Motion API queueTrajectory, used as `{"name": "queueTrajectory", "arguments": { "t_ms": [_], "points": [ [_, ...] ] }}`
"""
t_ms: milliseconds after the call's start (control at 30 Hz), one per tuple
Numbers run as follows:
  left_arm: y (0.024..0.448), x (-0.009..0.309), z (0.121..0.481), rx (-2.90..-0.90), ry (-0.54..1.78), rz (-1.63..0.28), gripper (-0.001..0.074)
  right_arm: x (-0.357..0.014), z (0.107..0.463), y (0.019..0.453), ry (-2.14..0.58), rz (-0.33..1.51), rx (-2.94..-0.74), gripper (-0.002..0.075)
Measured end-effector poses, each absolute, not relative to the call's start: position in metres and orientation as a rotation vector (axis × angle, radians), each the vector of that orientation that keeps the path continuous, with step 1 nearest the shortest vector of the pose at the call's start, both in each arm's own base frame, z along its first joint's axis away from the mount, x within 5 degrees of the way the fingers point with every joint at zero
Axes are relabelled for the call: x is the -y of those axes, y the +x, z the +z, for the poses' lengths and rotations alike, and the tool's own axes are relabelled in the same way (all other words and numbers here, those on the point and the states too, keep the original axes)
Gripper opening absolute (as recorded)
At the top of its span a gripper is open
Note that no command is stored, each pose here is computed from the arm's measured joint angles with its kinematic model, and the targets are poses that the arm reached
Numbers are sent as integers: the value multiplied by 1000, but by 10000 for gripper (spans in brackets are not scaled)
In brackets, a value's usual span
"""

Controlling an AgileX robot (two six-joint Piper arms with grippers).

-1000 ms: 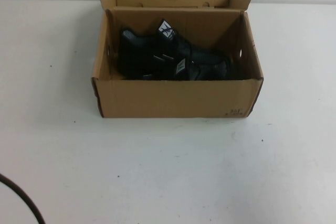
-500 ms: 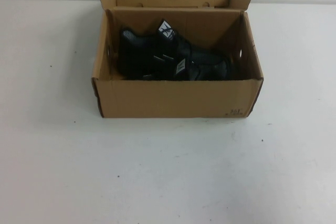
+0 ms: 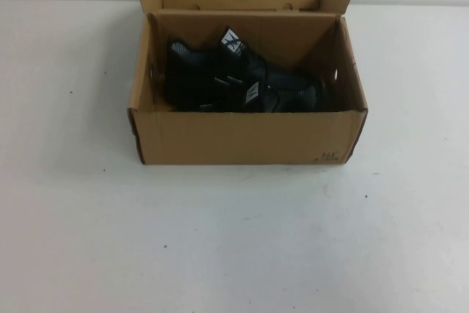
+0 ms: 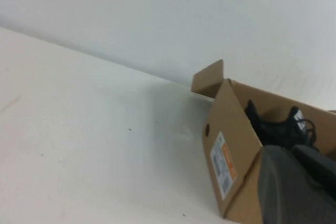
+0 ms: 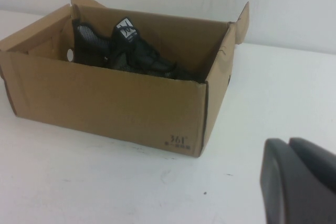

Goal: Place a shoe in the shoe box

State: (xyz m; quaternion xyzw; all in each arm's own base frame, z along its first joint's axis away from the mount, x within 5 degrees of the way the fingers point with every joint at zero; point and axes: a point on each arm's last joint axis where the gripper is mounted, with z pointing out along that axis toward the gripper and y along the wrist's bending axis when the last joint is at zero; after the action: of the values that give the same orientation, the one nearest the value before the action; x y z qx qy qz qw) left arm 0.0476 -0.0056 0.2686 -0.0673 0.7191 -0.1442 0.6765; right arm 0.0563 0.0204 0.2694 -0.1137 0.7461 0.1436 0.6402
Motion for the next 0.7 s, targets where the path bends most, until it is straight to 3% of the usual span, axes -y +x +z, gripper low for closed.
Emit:
{"name": "queueTrajectory", "arguments": {
  "t_ms": [200, 433, 700],
  "points": [
    [49, 1, 241, -1624, -127, -228, -1, -20, 269, 56, -259, 328, -1702, -17],
    [54, 3, 187, -1752, 54, -64, -1, -20, 269, 56, -259, 328, -1702, -17],
    [52, 4, 171, -1875, 186, -19, -1, -20, 269, 56, -259, 328, -1702, -17]
  ]
}}
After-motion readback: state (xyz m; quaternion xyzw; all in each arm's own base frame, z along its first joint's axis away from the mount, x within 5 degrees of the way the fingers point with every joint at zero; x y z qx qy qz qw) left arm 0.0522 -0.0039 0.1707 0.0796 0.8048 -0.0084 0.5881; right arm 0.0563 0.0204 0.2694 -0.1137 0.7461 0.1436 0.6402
